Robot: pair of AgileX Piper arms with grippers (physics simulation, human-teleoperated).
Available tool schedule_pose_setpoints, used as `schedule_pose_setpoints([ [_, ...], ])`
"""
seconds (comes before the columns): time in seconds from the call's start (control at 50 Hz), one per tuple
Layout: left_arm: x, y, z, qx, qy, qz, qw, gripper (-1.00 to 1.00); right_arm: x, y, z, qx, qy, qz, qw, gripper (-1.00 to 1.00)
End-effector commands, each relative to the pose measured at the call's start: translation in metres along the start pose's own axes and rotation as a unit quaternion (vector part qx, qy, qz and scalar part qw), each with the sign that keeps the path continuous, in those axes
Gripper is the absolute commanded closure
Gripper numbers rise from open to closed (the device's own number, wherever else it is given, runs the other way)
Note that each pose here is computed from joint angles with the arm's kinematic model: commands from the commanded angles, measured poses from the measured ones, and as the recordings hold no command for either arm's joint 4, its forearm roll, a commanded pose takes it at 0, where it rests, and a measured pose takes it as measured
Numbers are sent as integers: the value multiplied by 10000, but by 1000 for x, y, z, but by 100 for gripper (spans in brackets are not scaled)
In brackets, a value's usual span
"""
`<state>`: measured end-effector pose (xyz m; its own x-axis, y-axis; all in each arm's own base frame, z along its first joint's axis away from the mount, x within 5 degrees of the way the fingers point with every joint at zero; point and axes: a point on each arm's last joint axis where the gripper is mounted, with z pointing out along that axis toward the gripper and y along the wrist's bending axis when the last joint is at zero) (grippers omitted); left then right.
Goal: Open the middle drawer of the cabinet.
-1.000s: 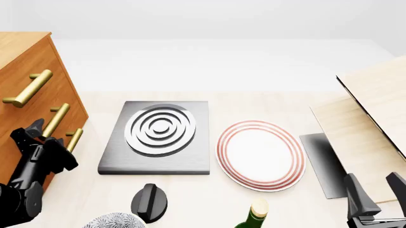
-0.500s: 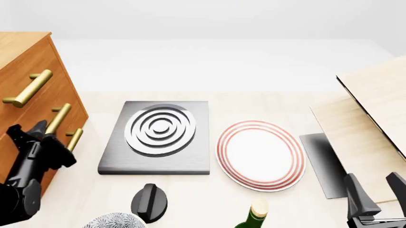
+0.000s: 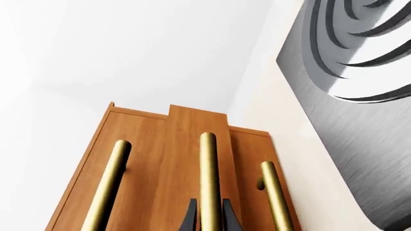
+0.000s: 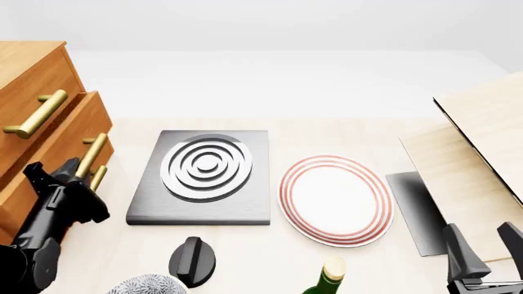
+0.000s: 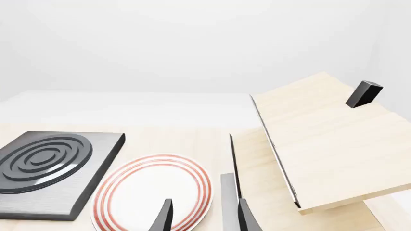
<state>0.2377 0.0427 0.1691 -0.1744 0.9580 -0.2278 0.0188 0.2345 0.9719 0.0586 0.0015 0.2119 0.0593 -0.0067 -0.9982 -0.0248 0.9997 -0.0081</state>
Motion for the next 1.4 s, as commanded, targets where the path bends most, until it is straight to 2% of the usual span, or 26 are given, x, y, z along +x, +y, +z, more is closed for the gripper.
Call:
schedule_pose_setpoints([
  [0.02,-6,3,-22,-182,-90,9,9998,100,-1,0,-1,30,-40,10,10000,-100],
  [0.2,-9,3,-20,-167,-161,94,9997,100,-1,0,-1,31,-41,15,10000,-100],
  [0.56,-16,4,-50,-221,-364,148,9990,100,-1,0,-1,32,-39,11,10000,-100],
  [0.68,-18,4,-51,-225,-407,170,9988,100,-1,0,-1,32,-40,12,10000,-100],
  [1.16,-34,2,-18,-165,-726,212,9970,100,-1,0,-1,33,-40,13,10000,-100],
  [1.4,-41,0,-17,-145,-868,221,9959,100,-1,0,-1,32,-40,14,10000,-100],
])
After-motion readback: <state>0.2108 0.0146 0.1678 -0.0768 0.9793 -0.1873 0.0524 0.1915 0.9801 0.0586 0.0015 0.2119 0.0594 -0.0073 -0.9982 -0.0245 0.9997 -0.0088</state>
